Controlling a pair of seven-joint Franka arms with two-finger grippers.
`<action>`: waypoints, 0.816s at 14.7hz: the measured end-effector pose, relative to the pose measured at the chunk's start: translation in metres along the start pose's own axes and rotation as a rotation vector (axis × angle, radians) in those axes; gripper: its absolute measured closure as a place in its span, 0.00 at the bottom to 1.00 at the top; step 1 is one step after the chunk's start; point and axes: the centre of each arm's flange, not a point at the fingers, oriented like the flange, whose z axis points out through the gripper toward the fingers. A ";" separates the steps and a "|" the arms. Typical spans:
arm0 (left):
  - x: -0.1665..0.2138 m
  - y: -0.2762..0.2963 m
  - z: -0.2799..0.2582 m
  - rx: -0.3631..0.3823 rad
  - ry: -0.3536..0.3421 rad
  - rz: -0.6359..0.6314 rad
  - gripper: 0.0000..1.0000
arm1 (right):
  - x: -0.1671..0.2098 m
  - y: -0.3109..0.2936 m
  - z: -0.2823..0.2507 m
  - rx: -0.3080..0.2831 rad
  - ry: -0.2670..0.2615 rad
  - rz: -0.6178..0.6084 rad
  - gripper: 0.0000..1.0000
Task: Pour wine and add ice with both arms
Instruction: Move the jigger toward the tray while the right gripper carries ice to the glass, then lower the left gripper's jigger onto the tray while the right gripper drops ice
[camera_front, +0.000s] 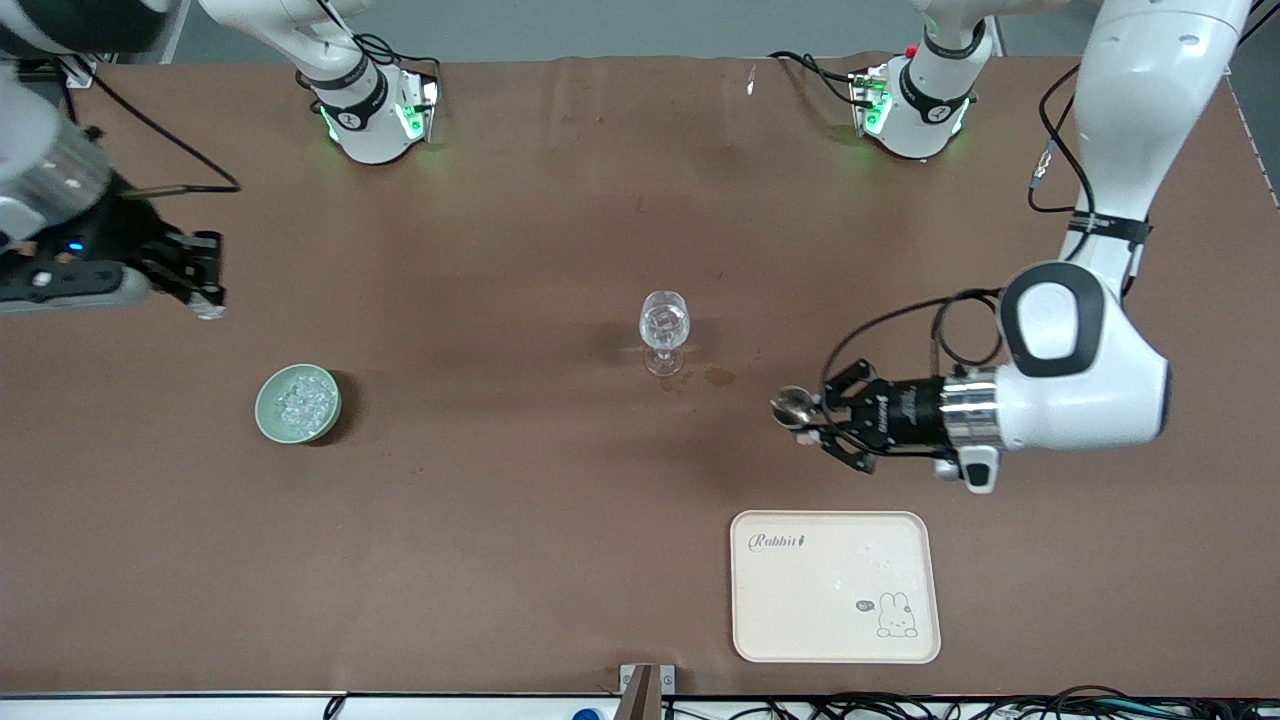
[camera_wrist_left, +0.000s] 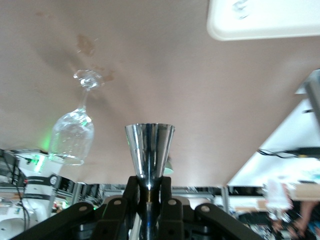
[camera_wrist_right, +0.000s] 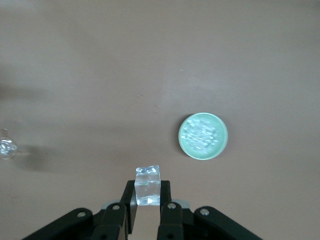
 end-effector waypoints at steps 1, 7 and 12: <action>0.014 0.004 -0.013 -0.026 -0.024 0.009 0.78 | 0.002 -0.026 0.008 0.003 0.002 -0.008 0.78; 0.096 0.030 -0.070 -0.175 -0.121 -0.004 0.79 | -0.012 -0.216 0.070 0.032 0.031 0.028 0.78; 0.147 0.043 -0.067 -0.293 -0.179 -0.057 0.79 | -0.050 -0.342 0.141 0.045 0.024 -0.020 0.78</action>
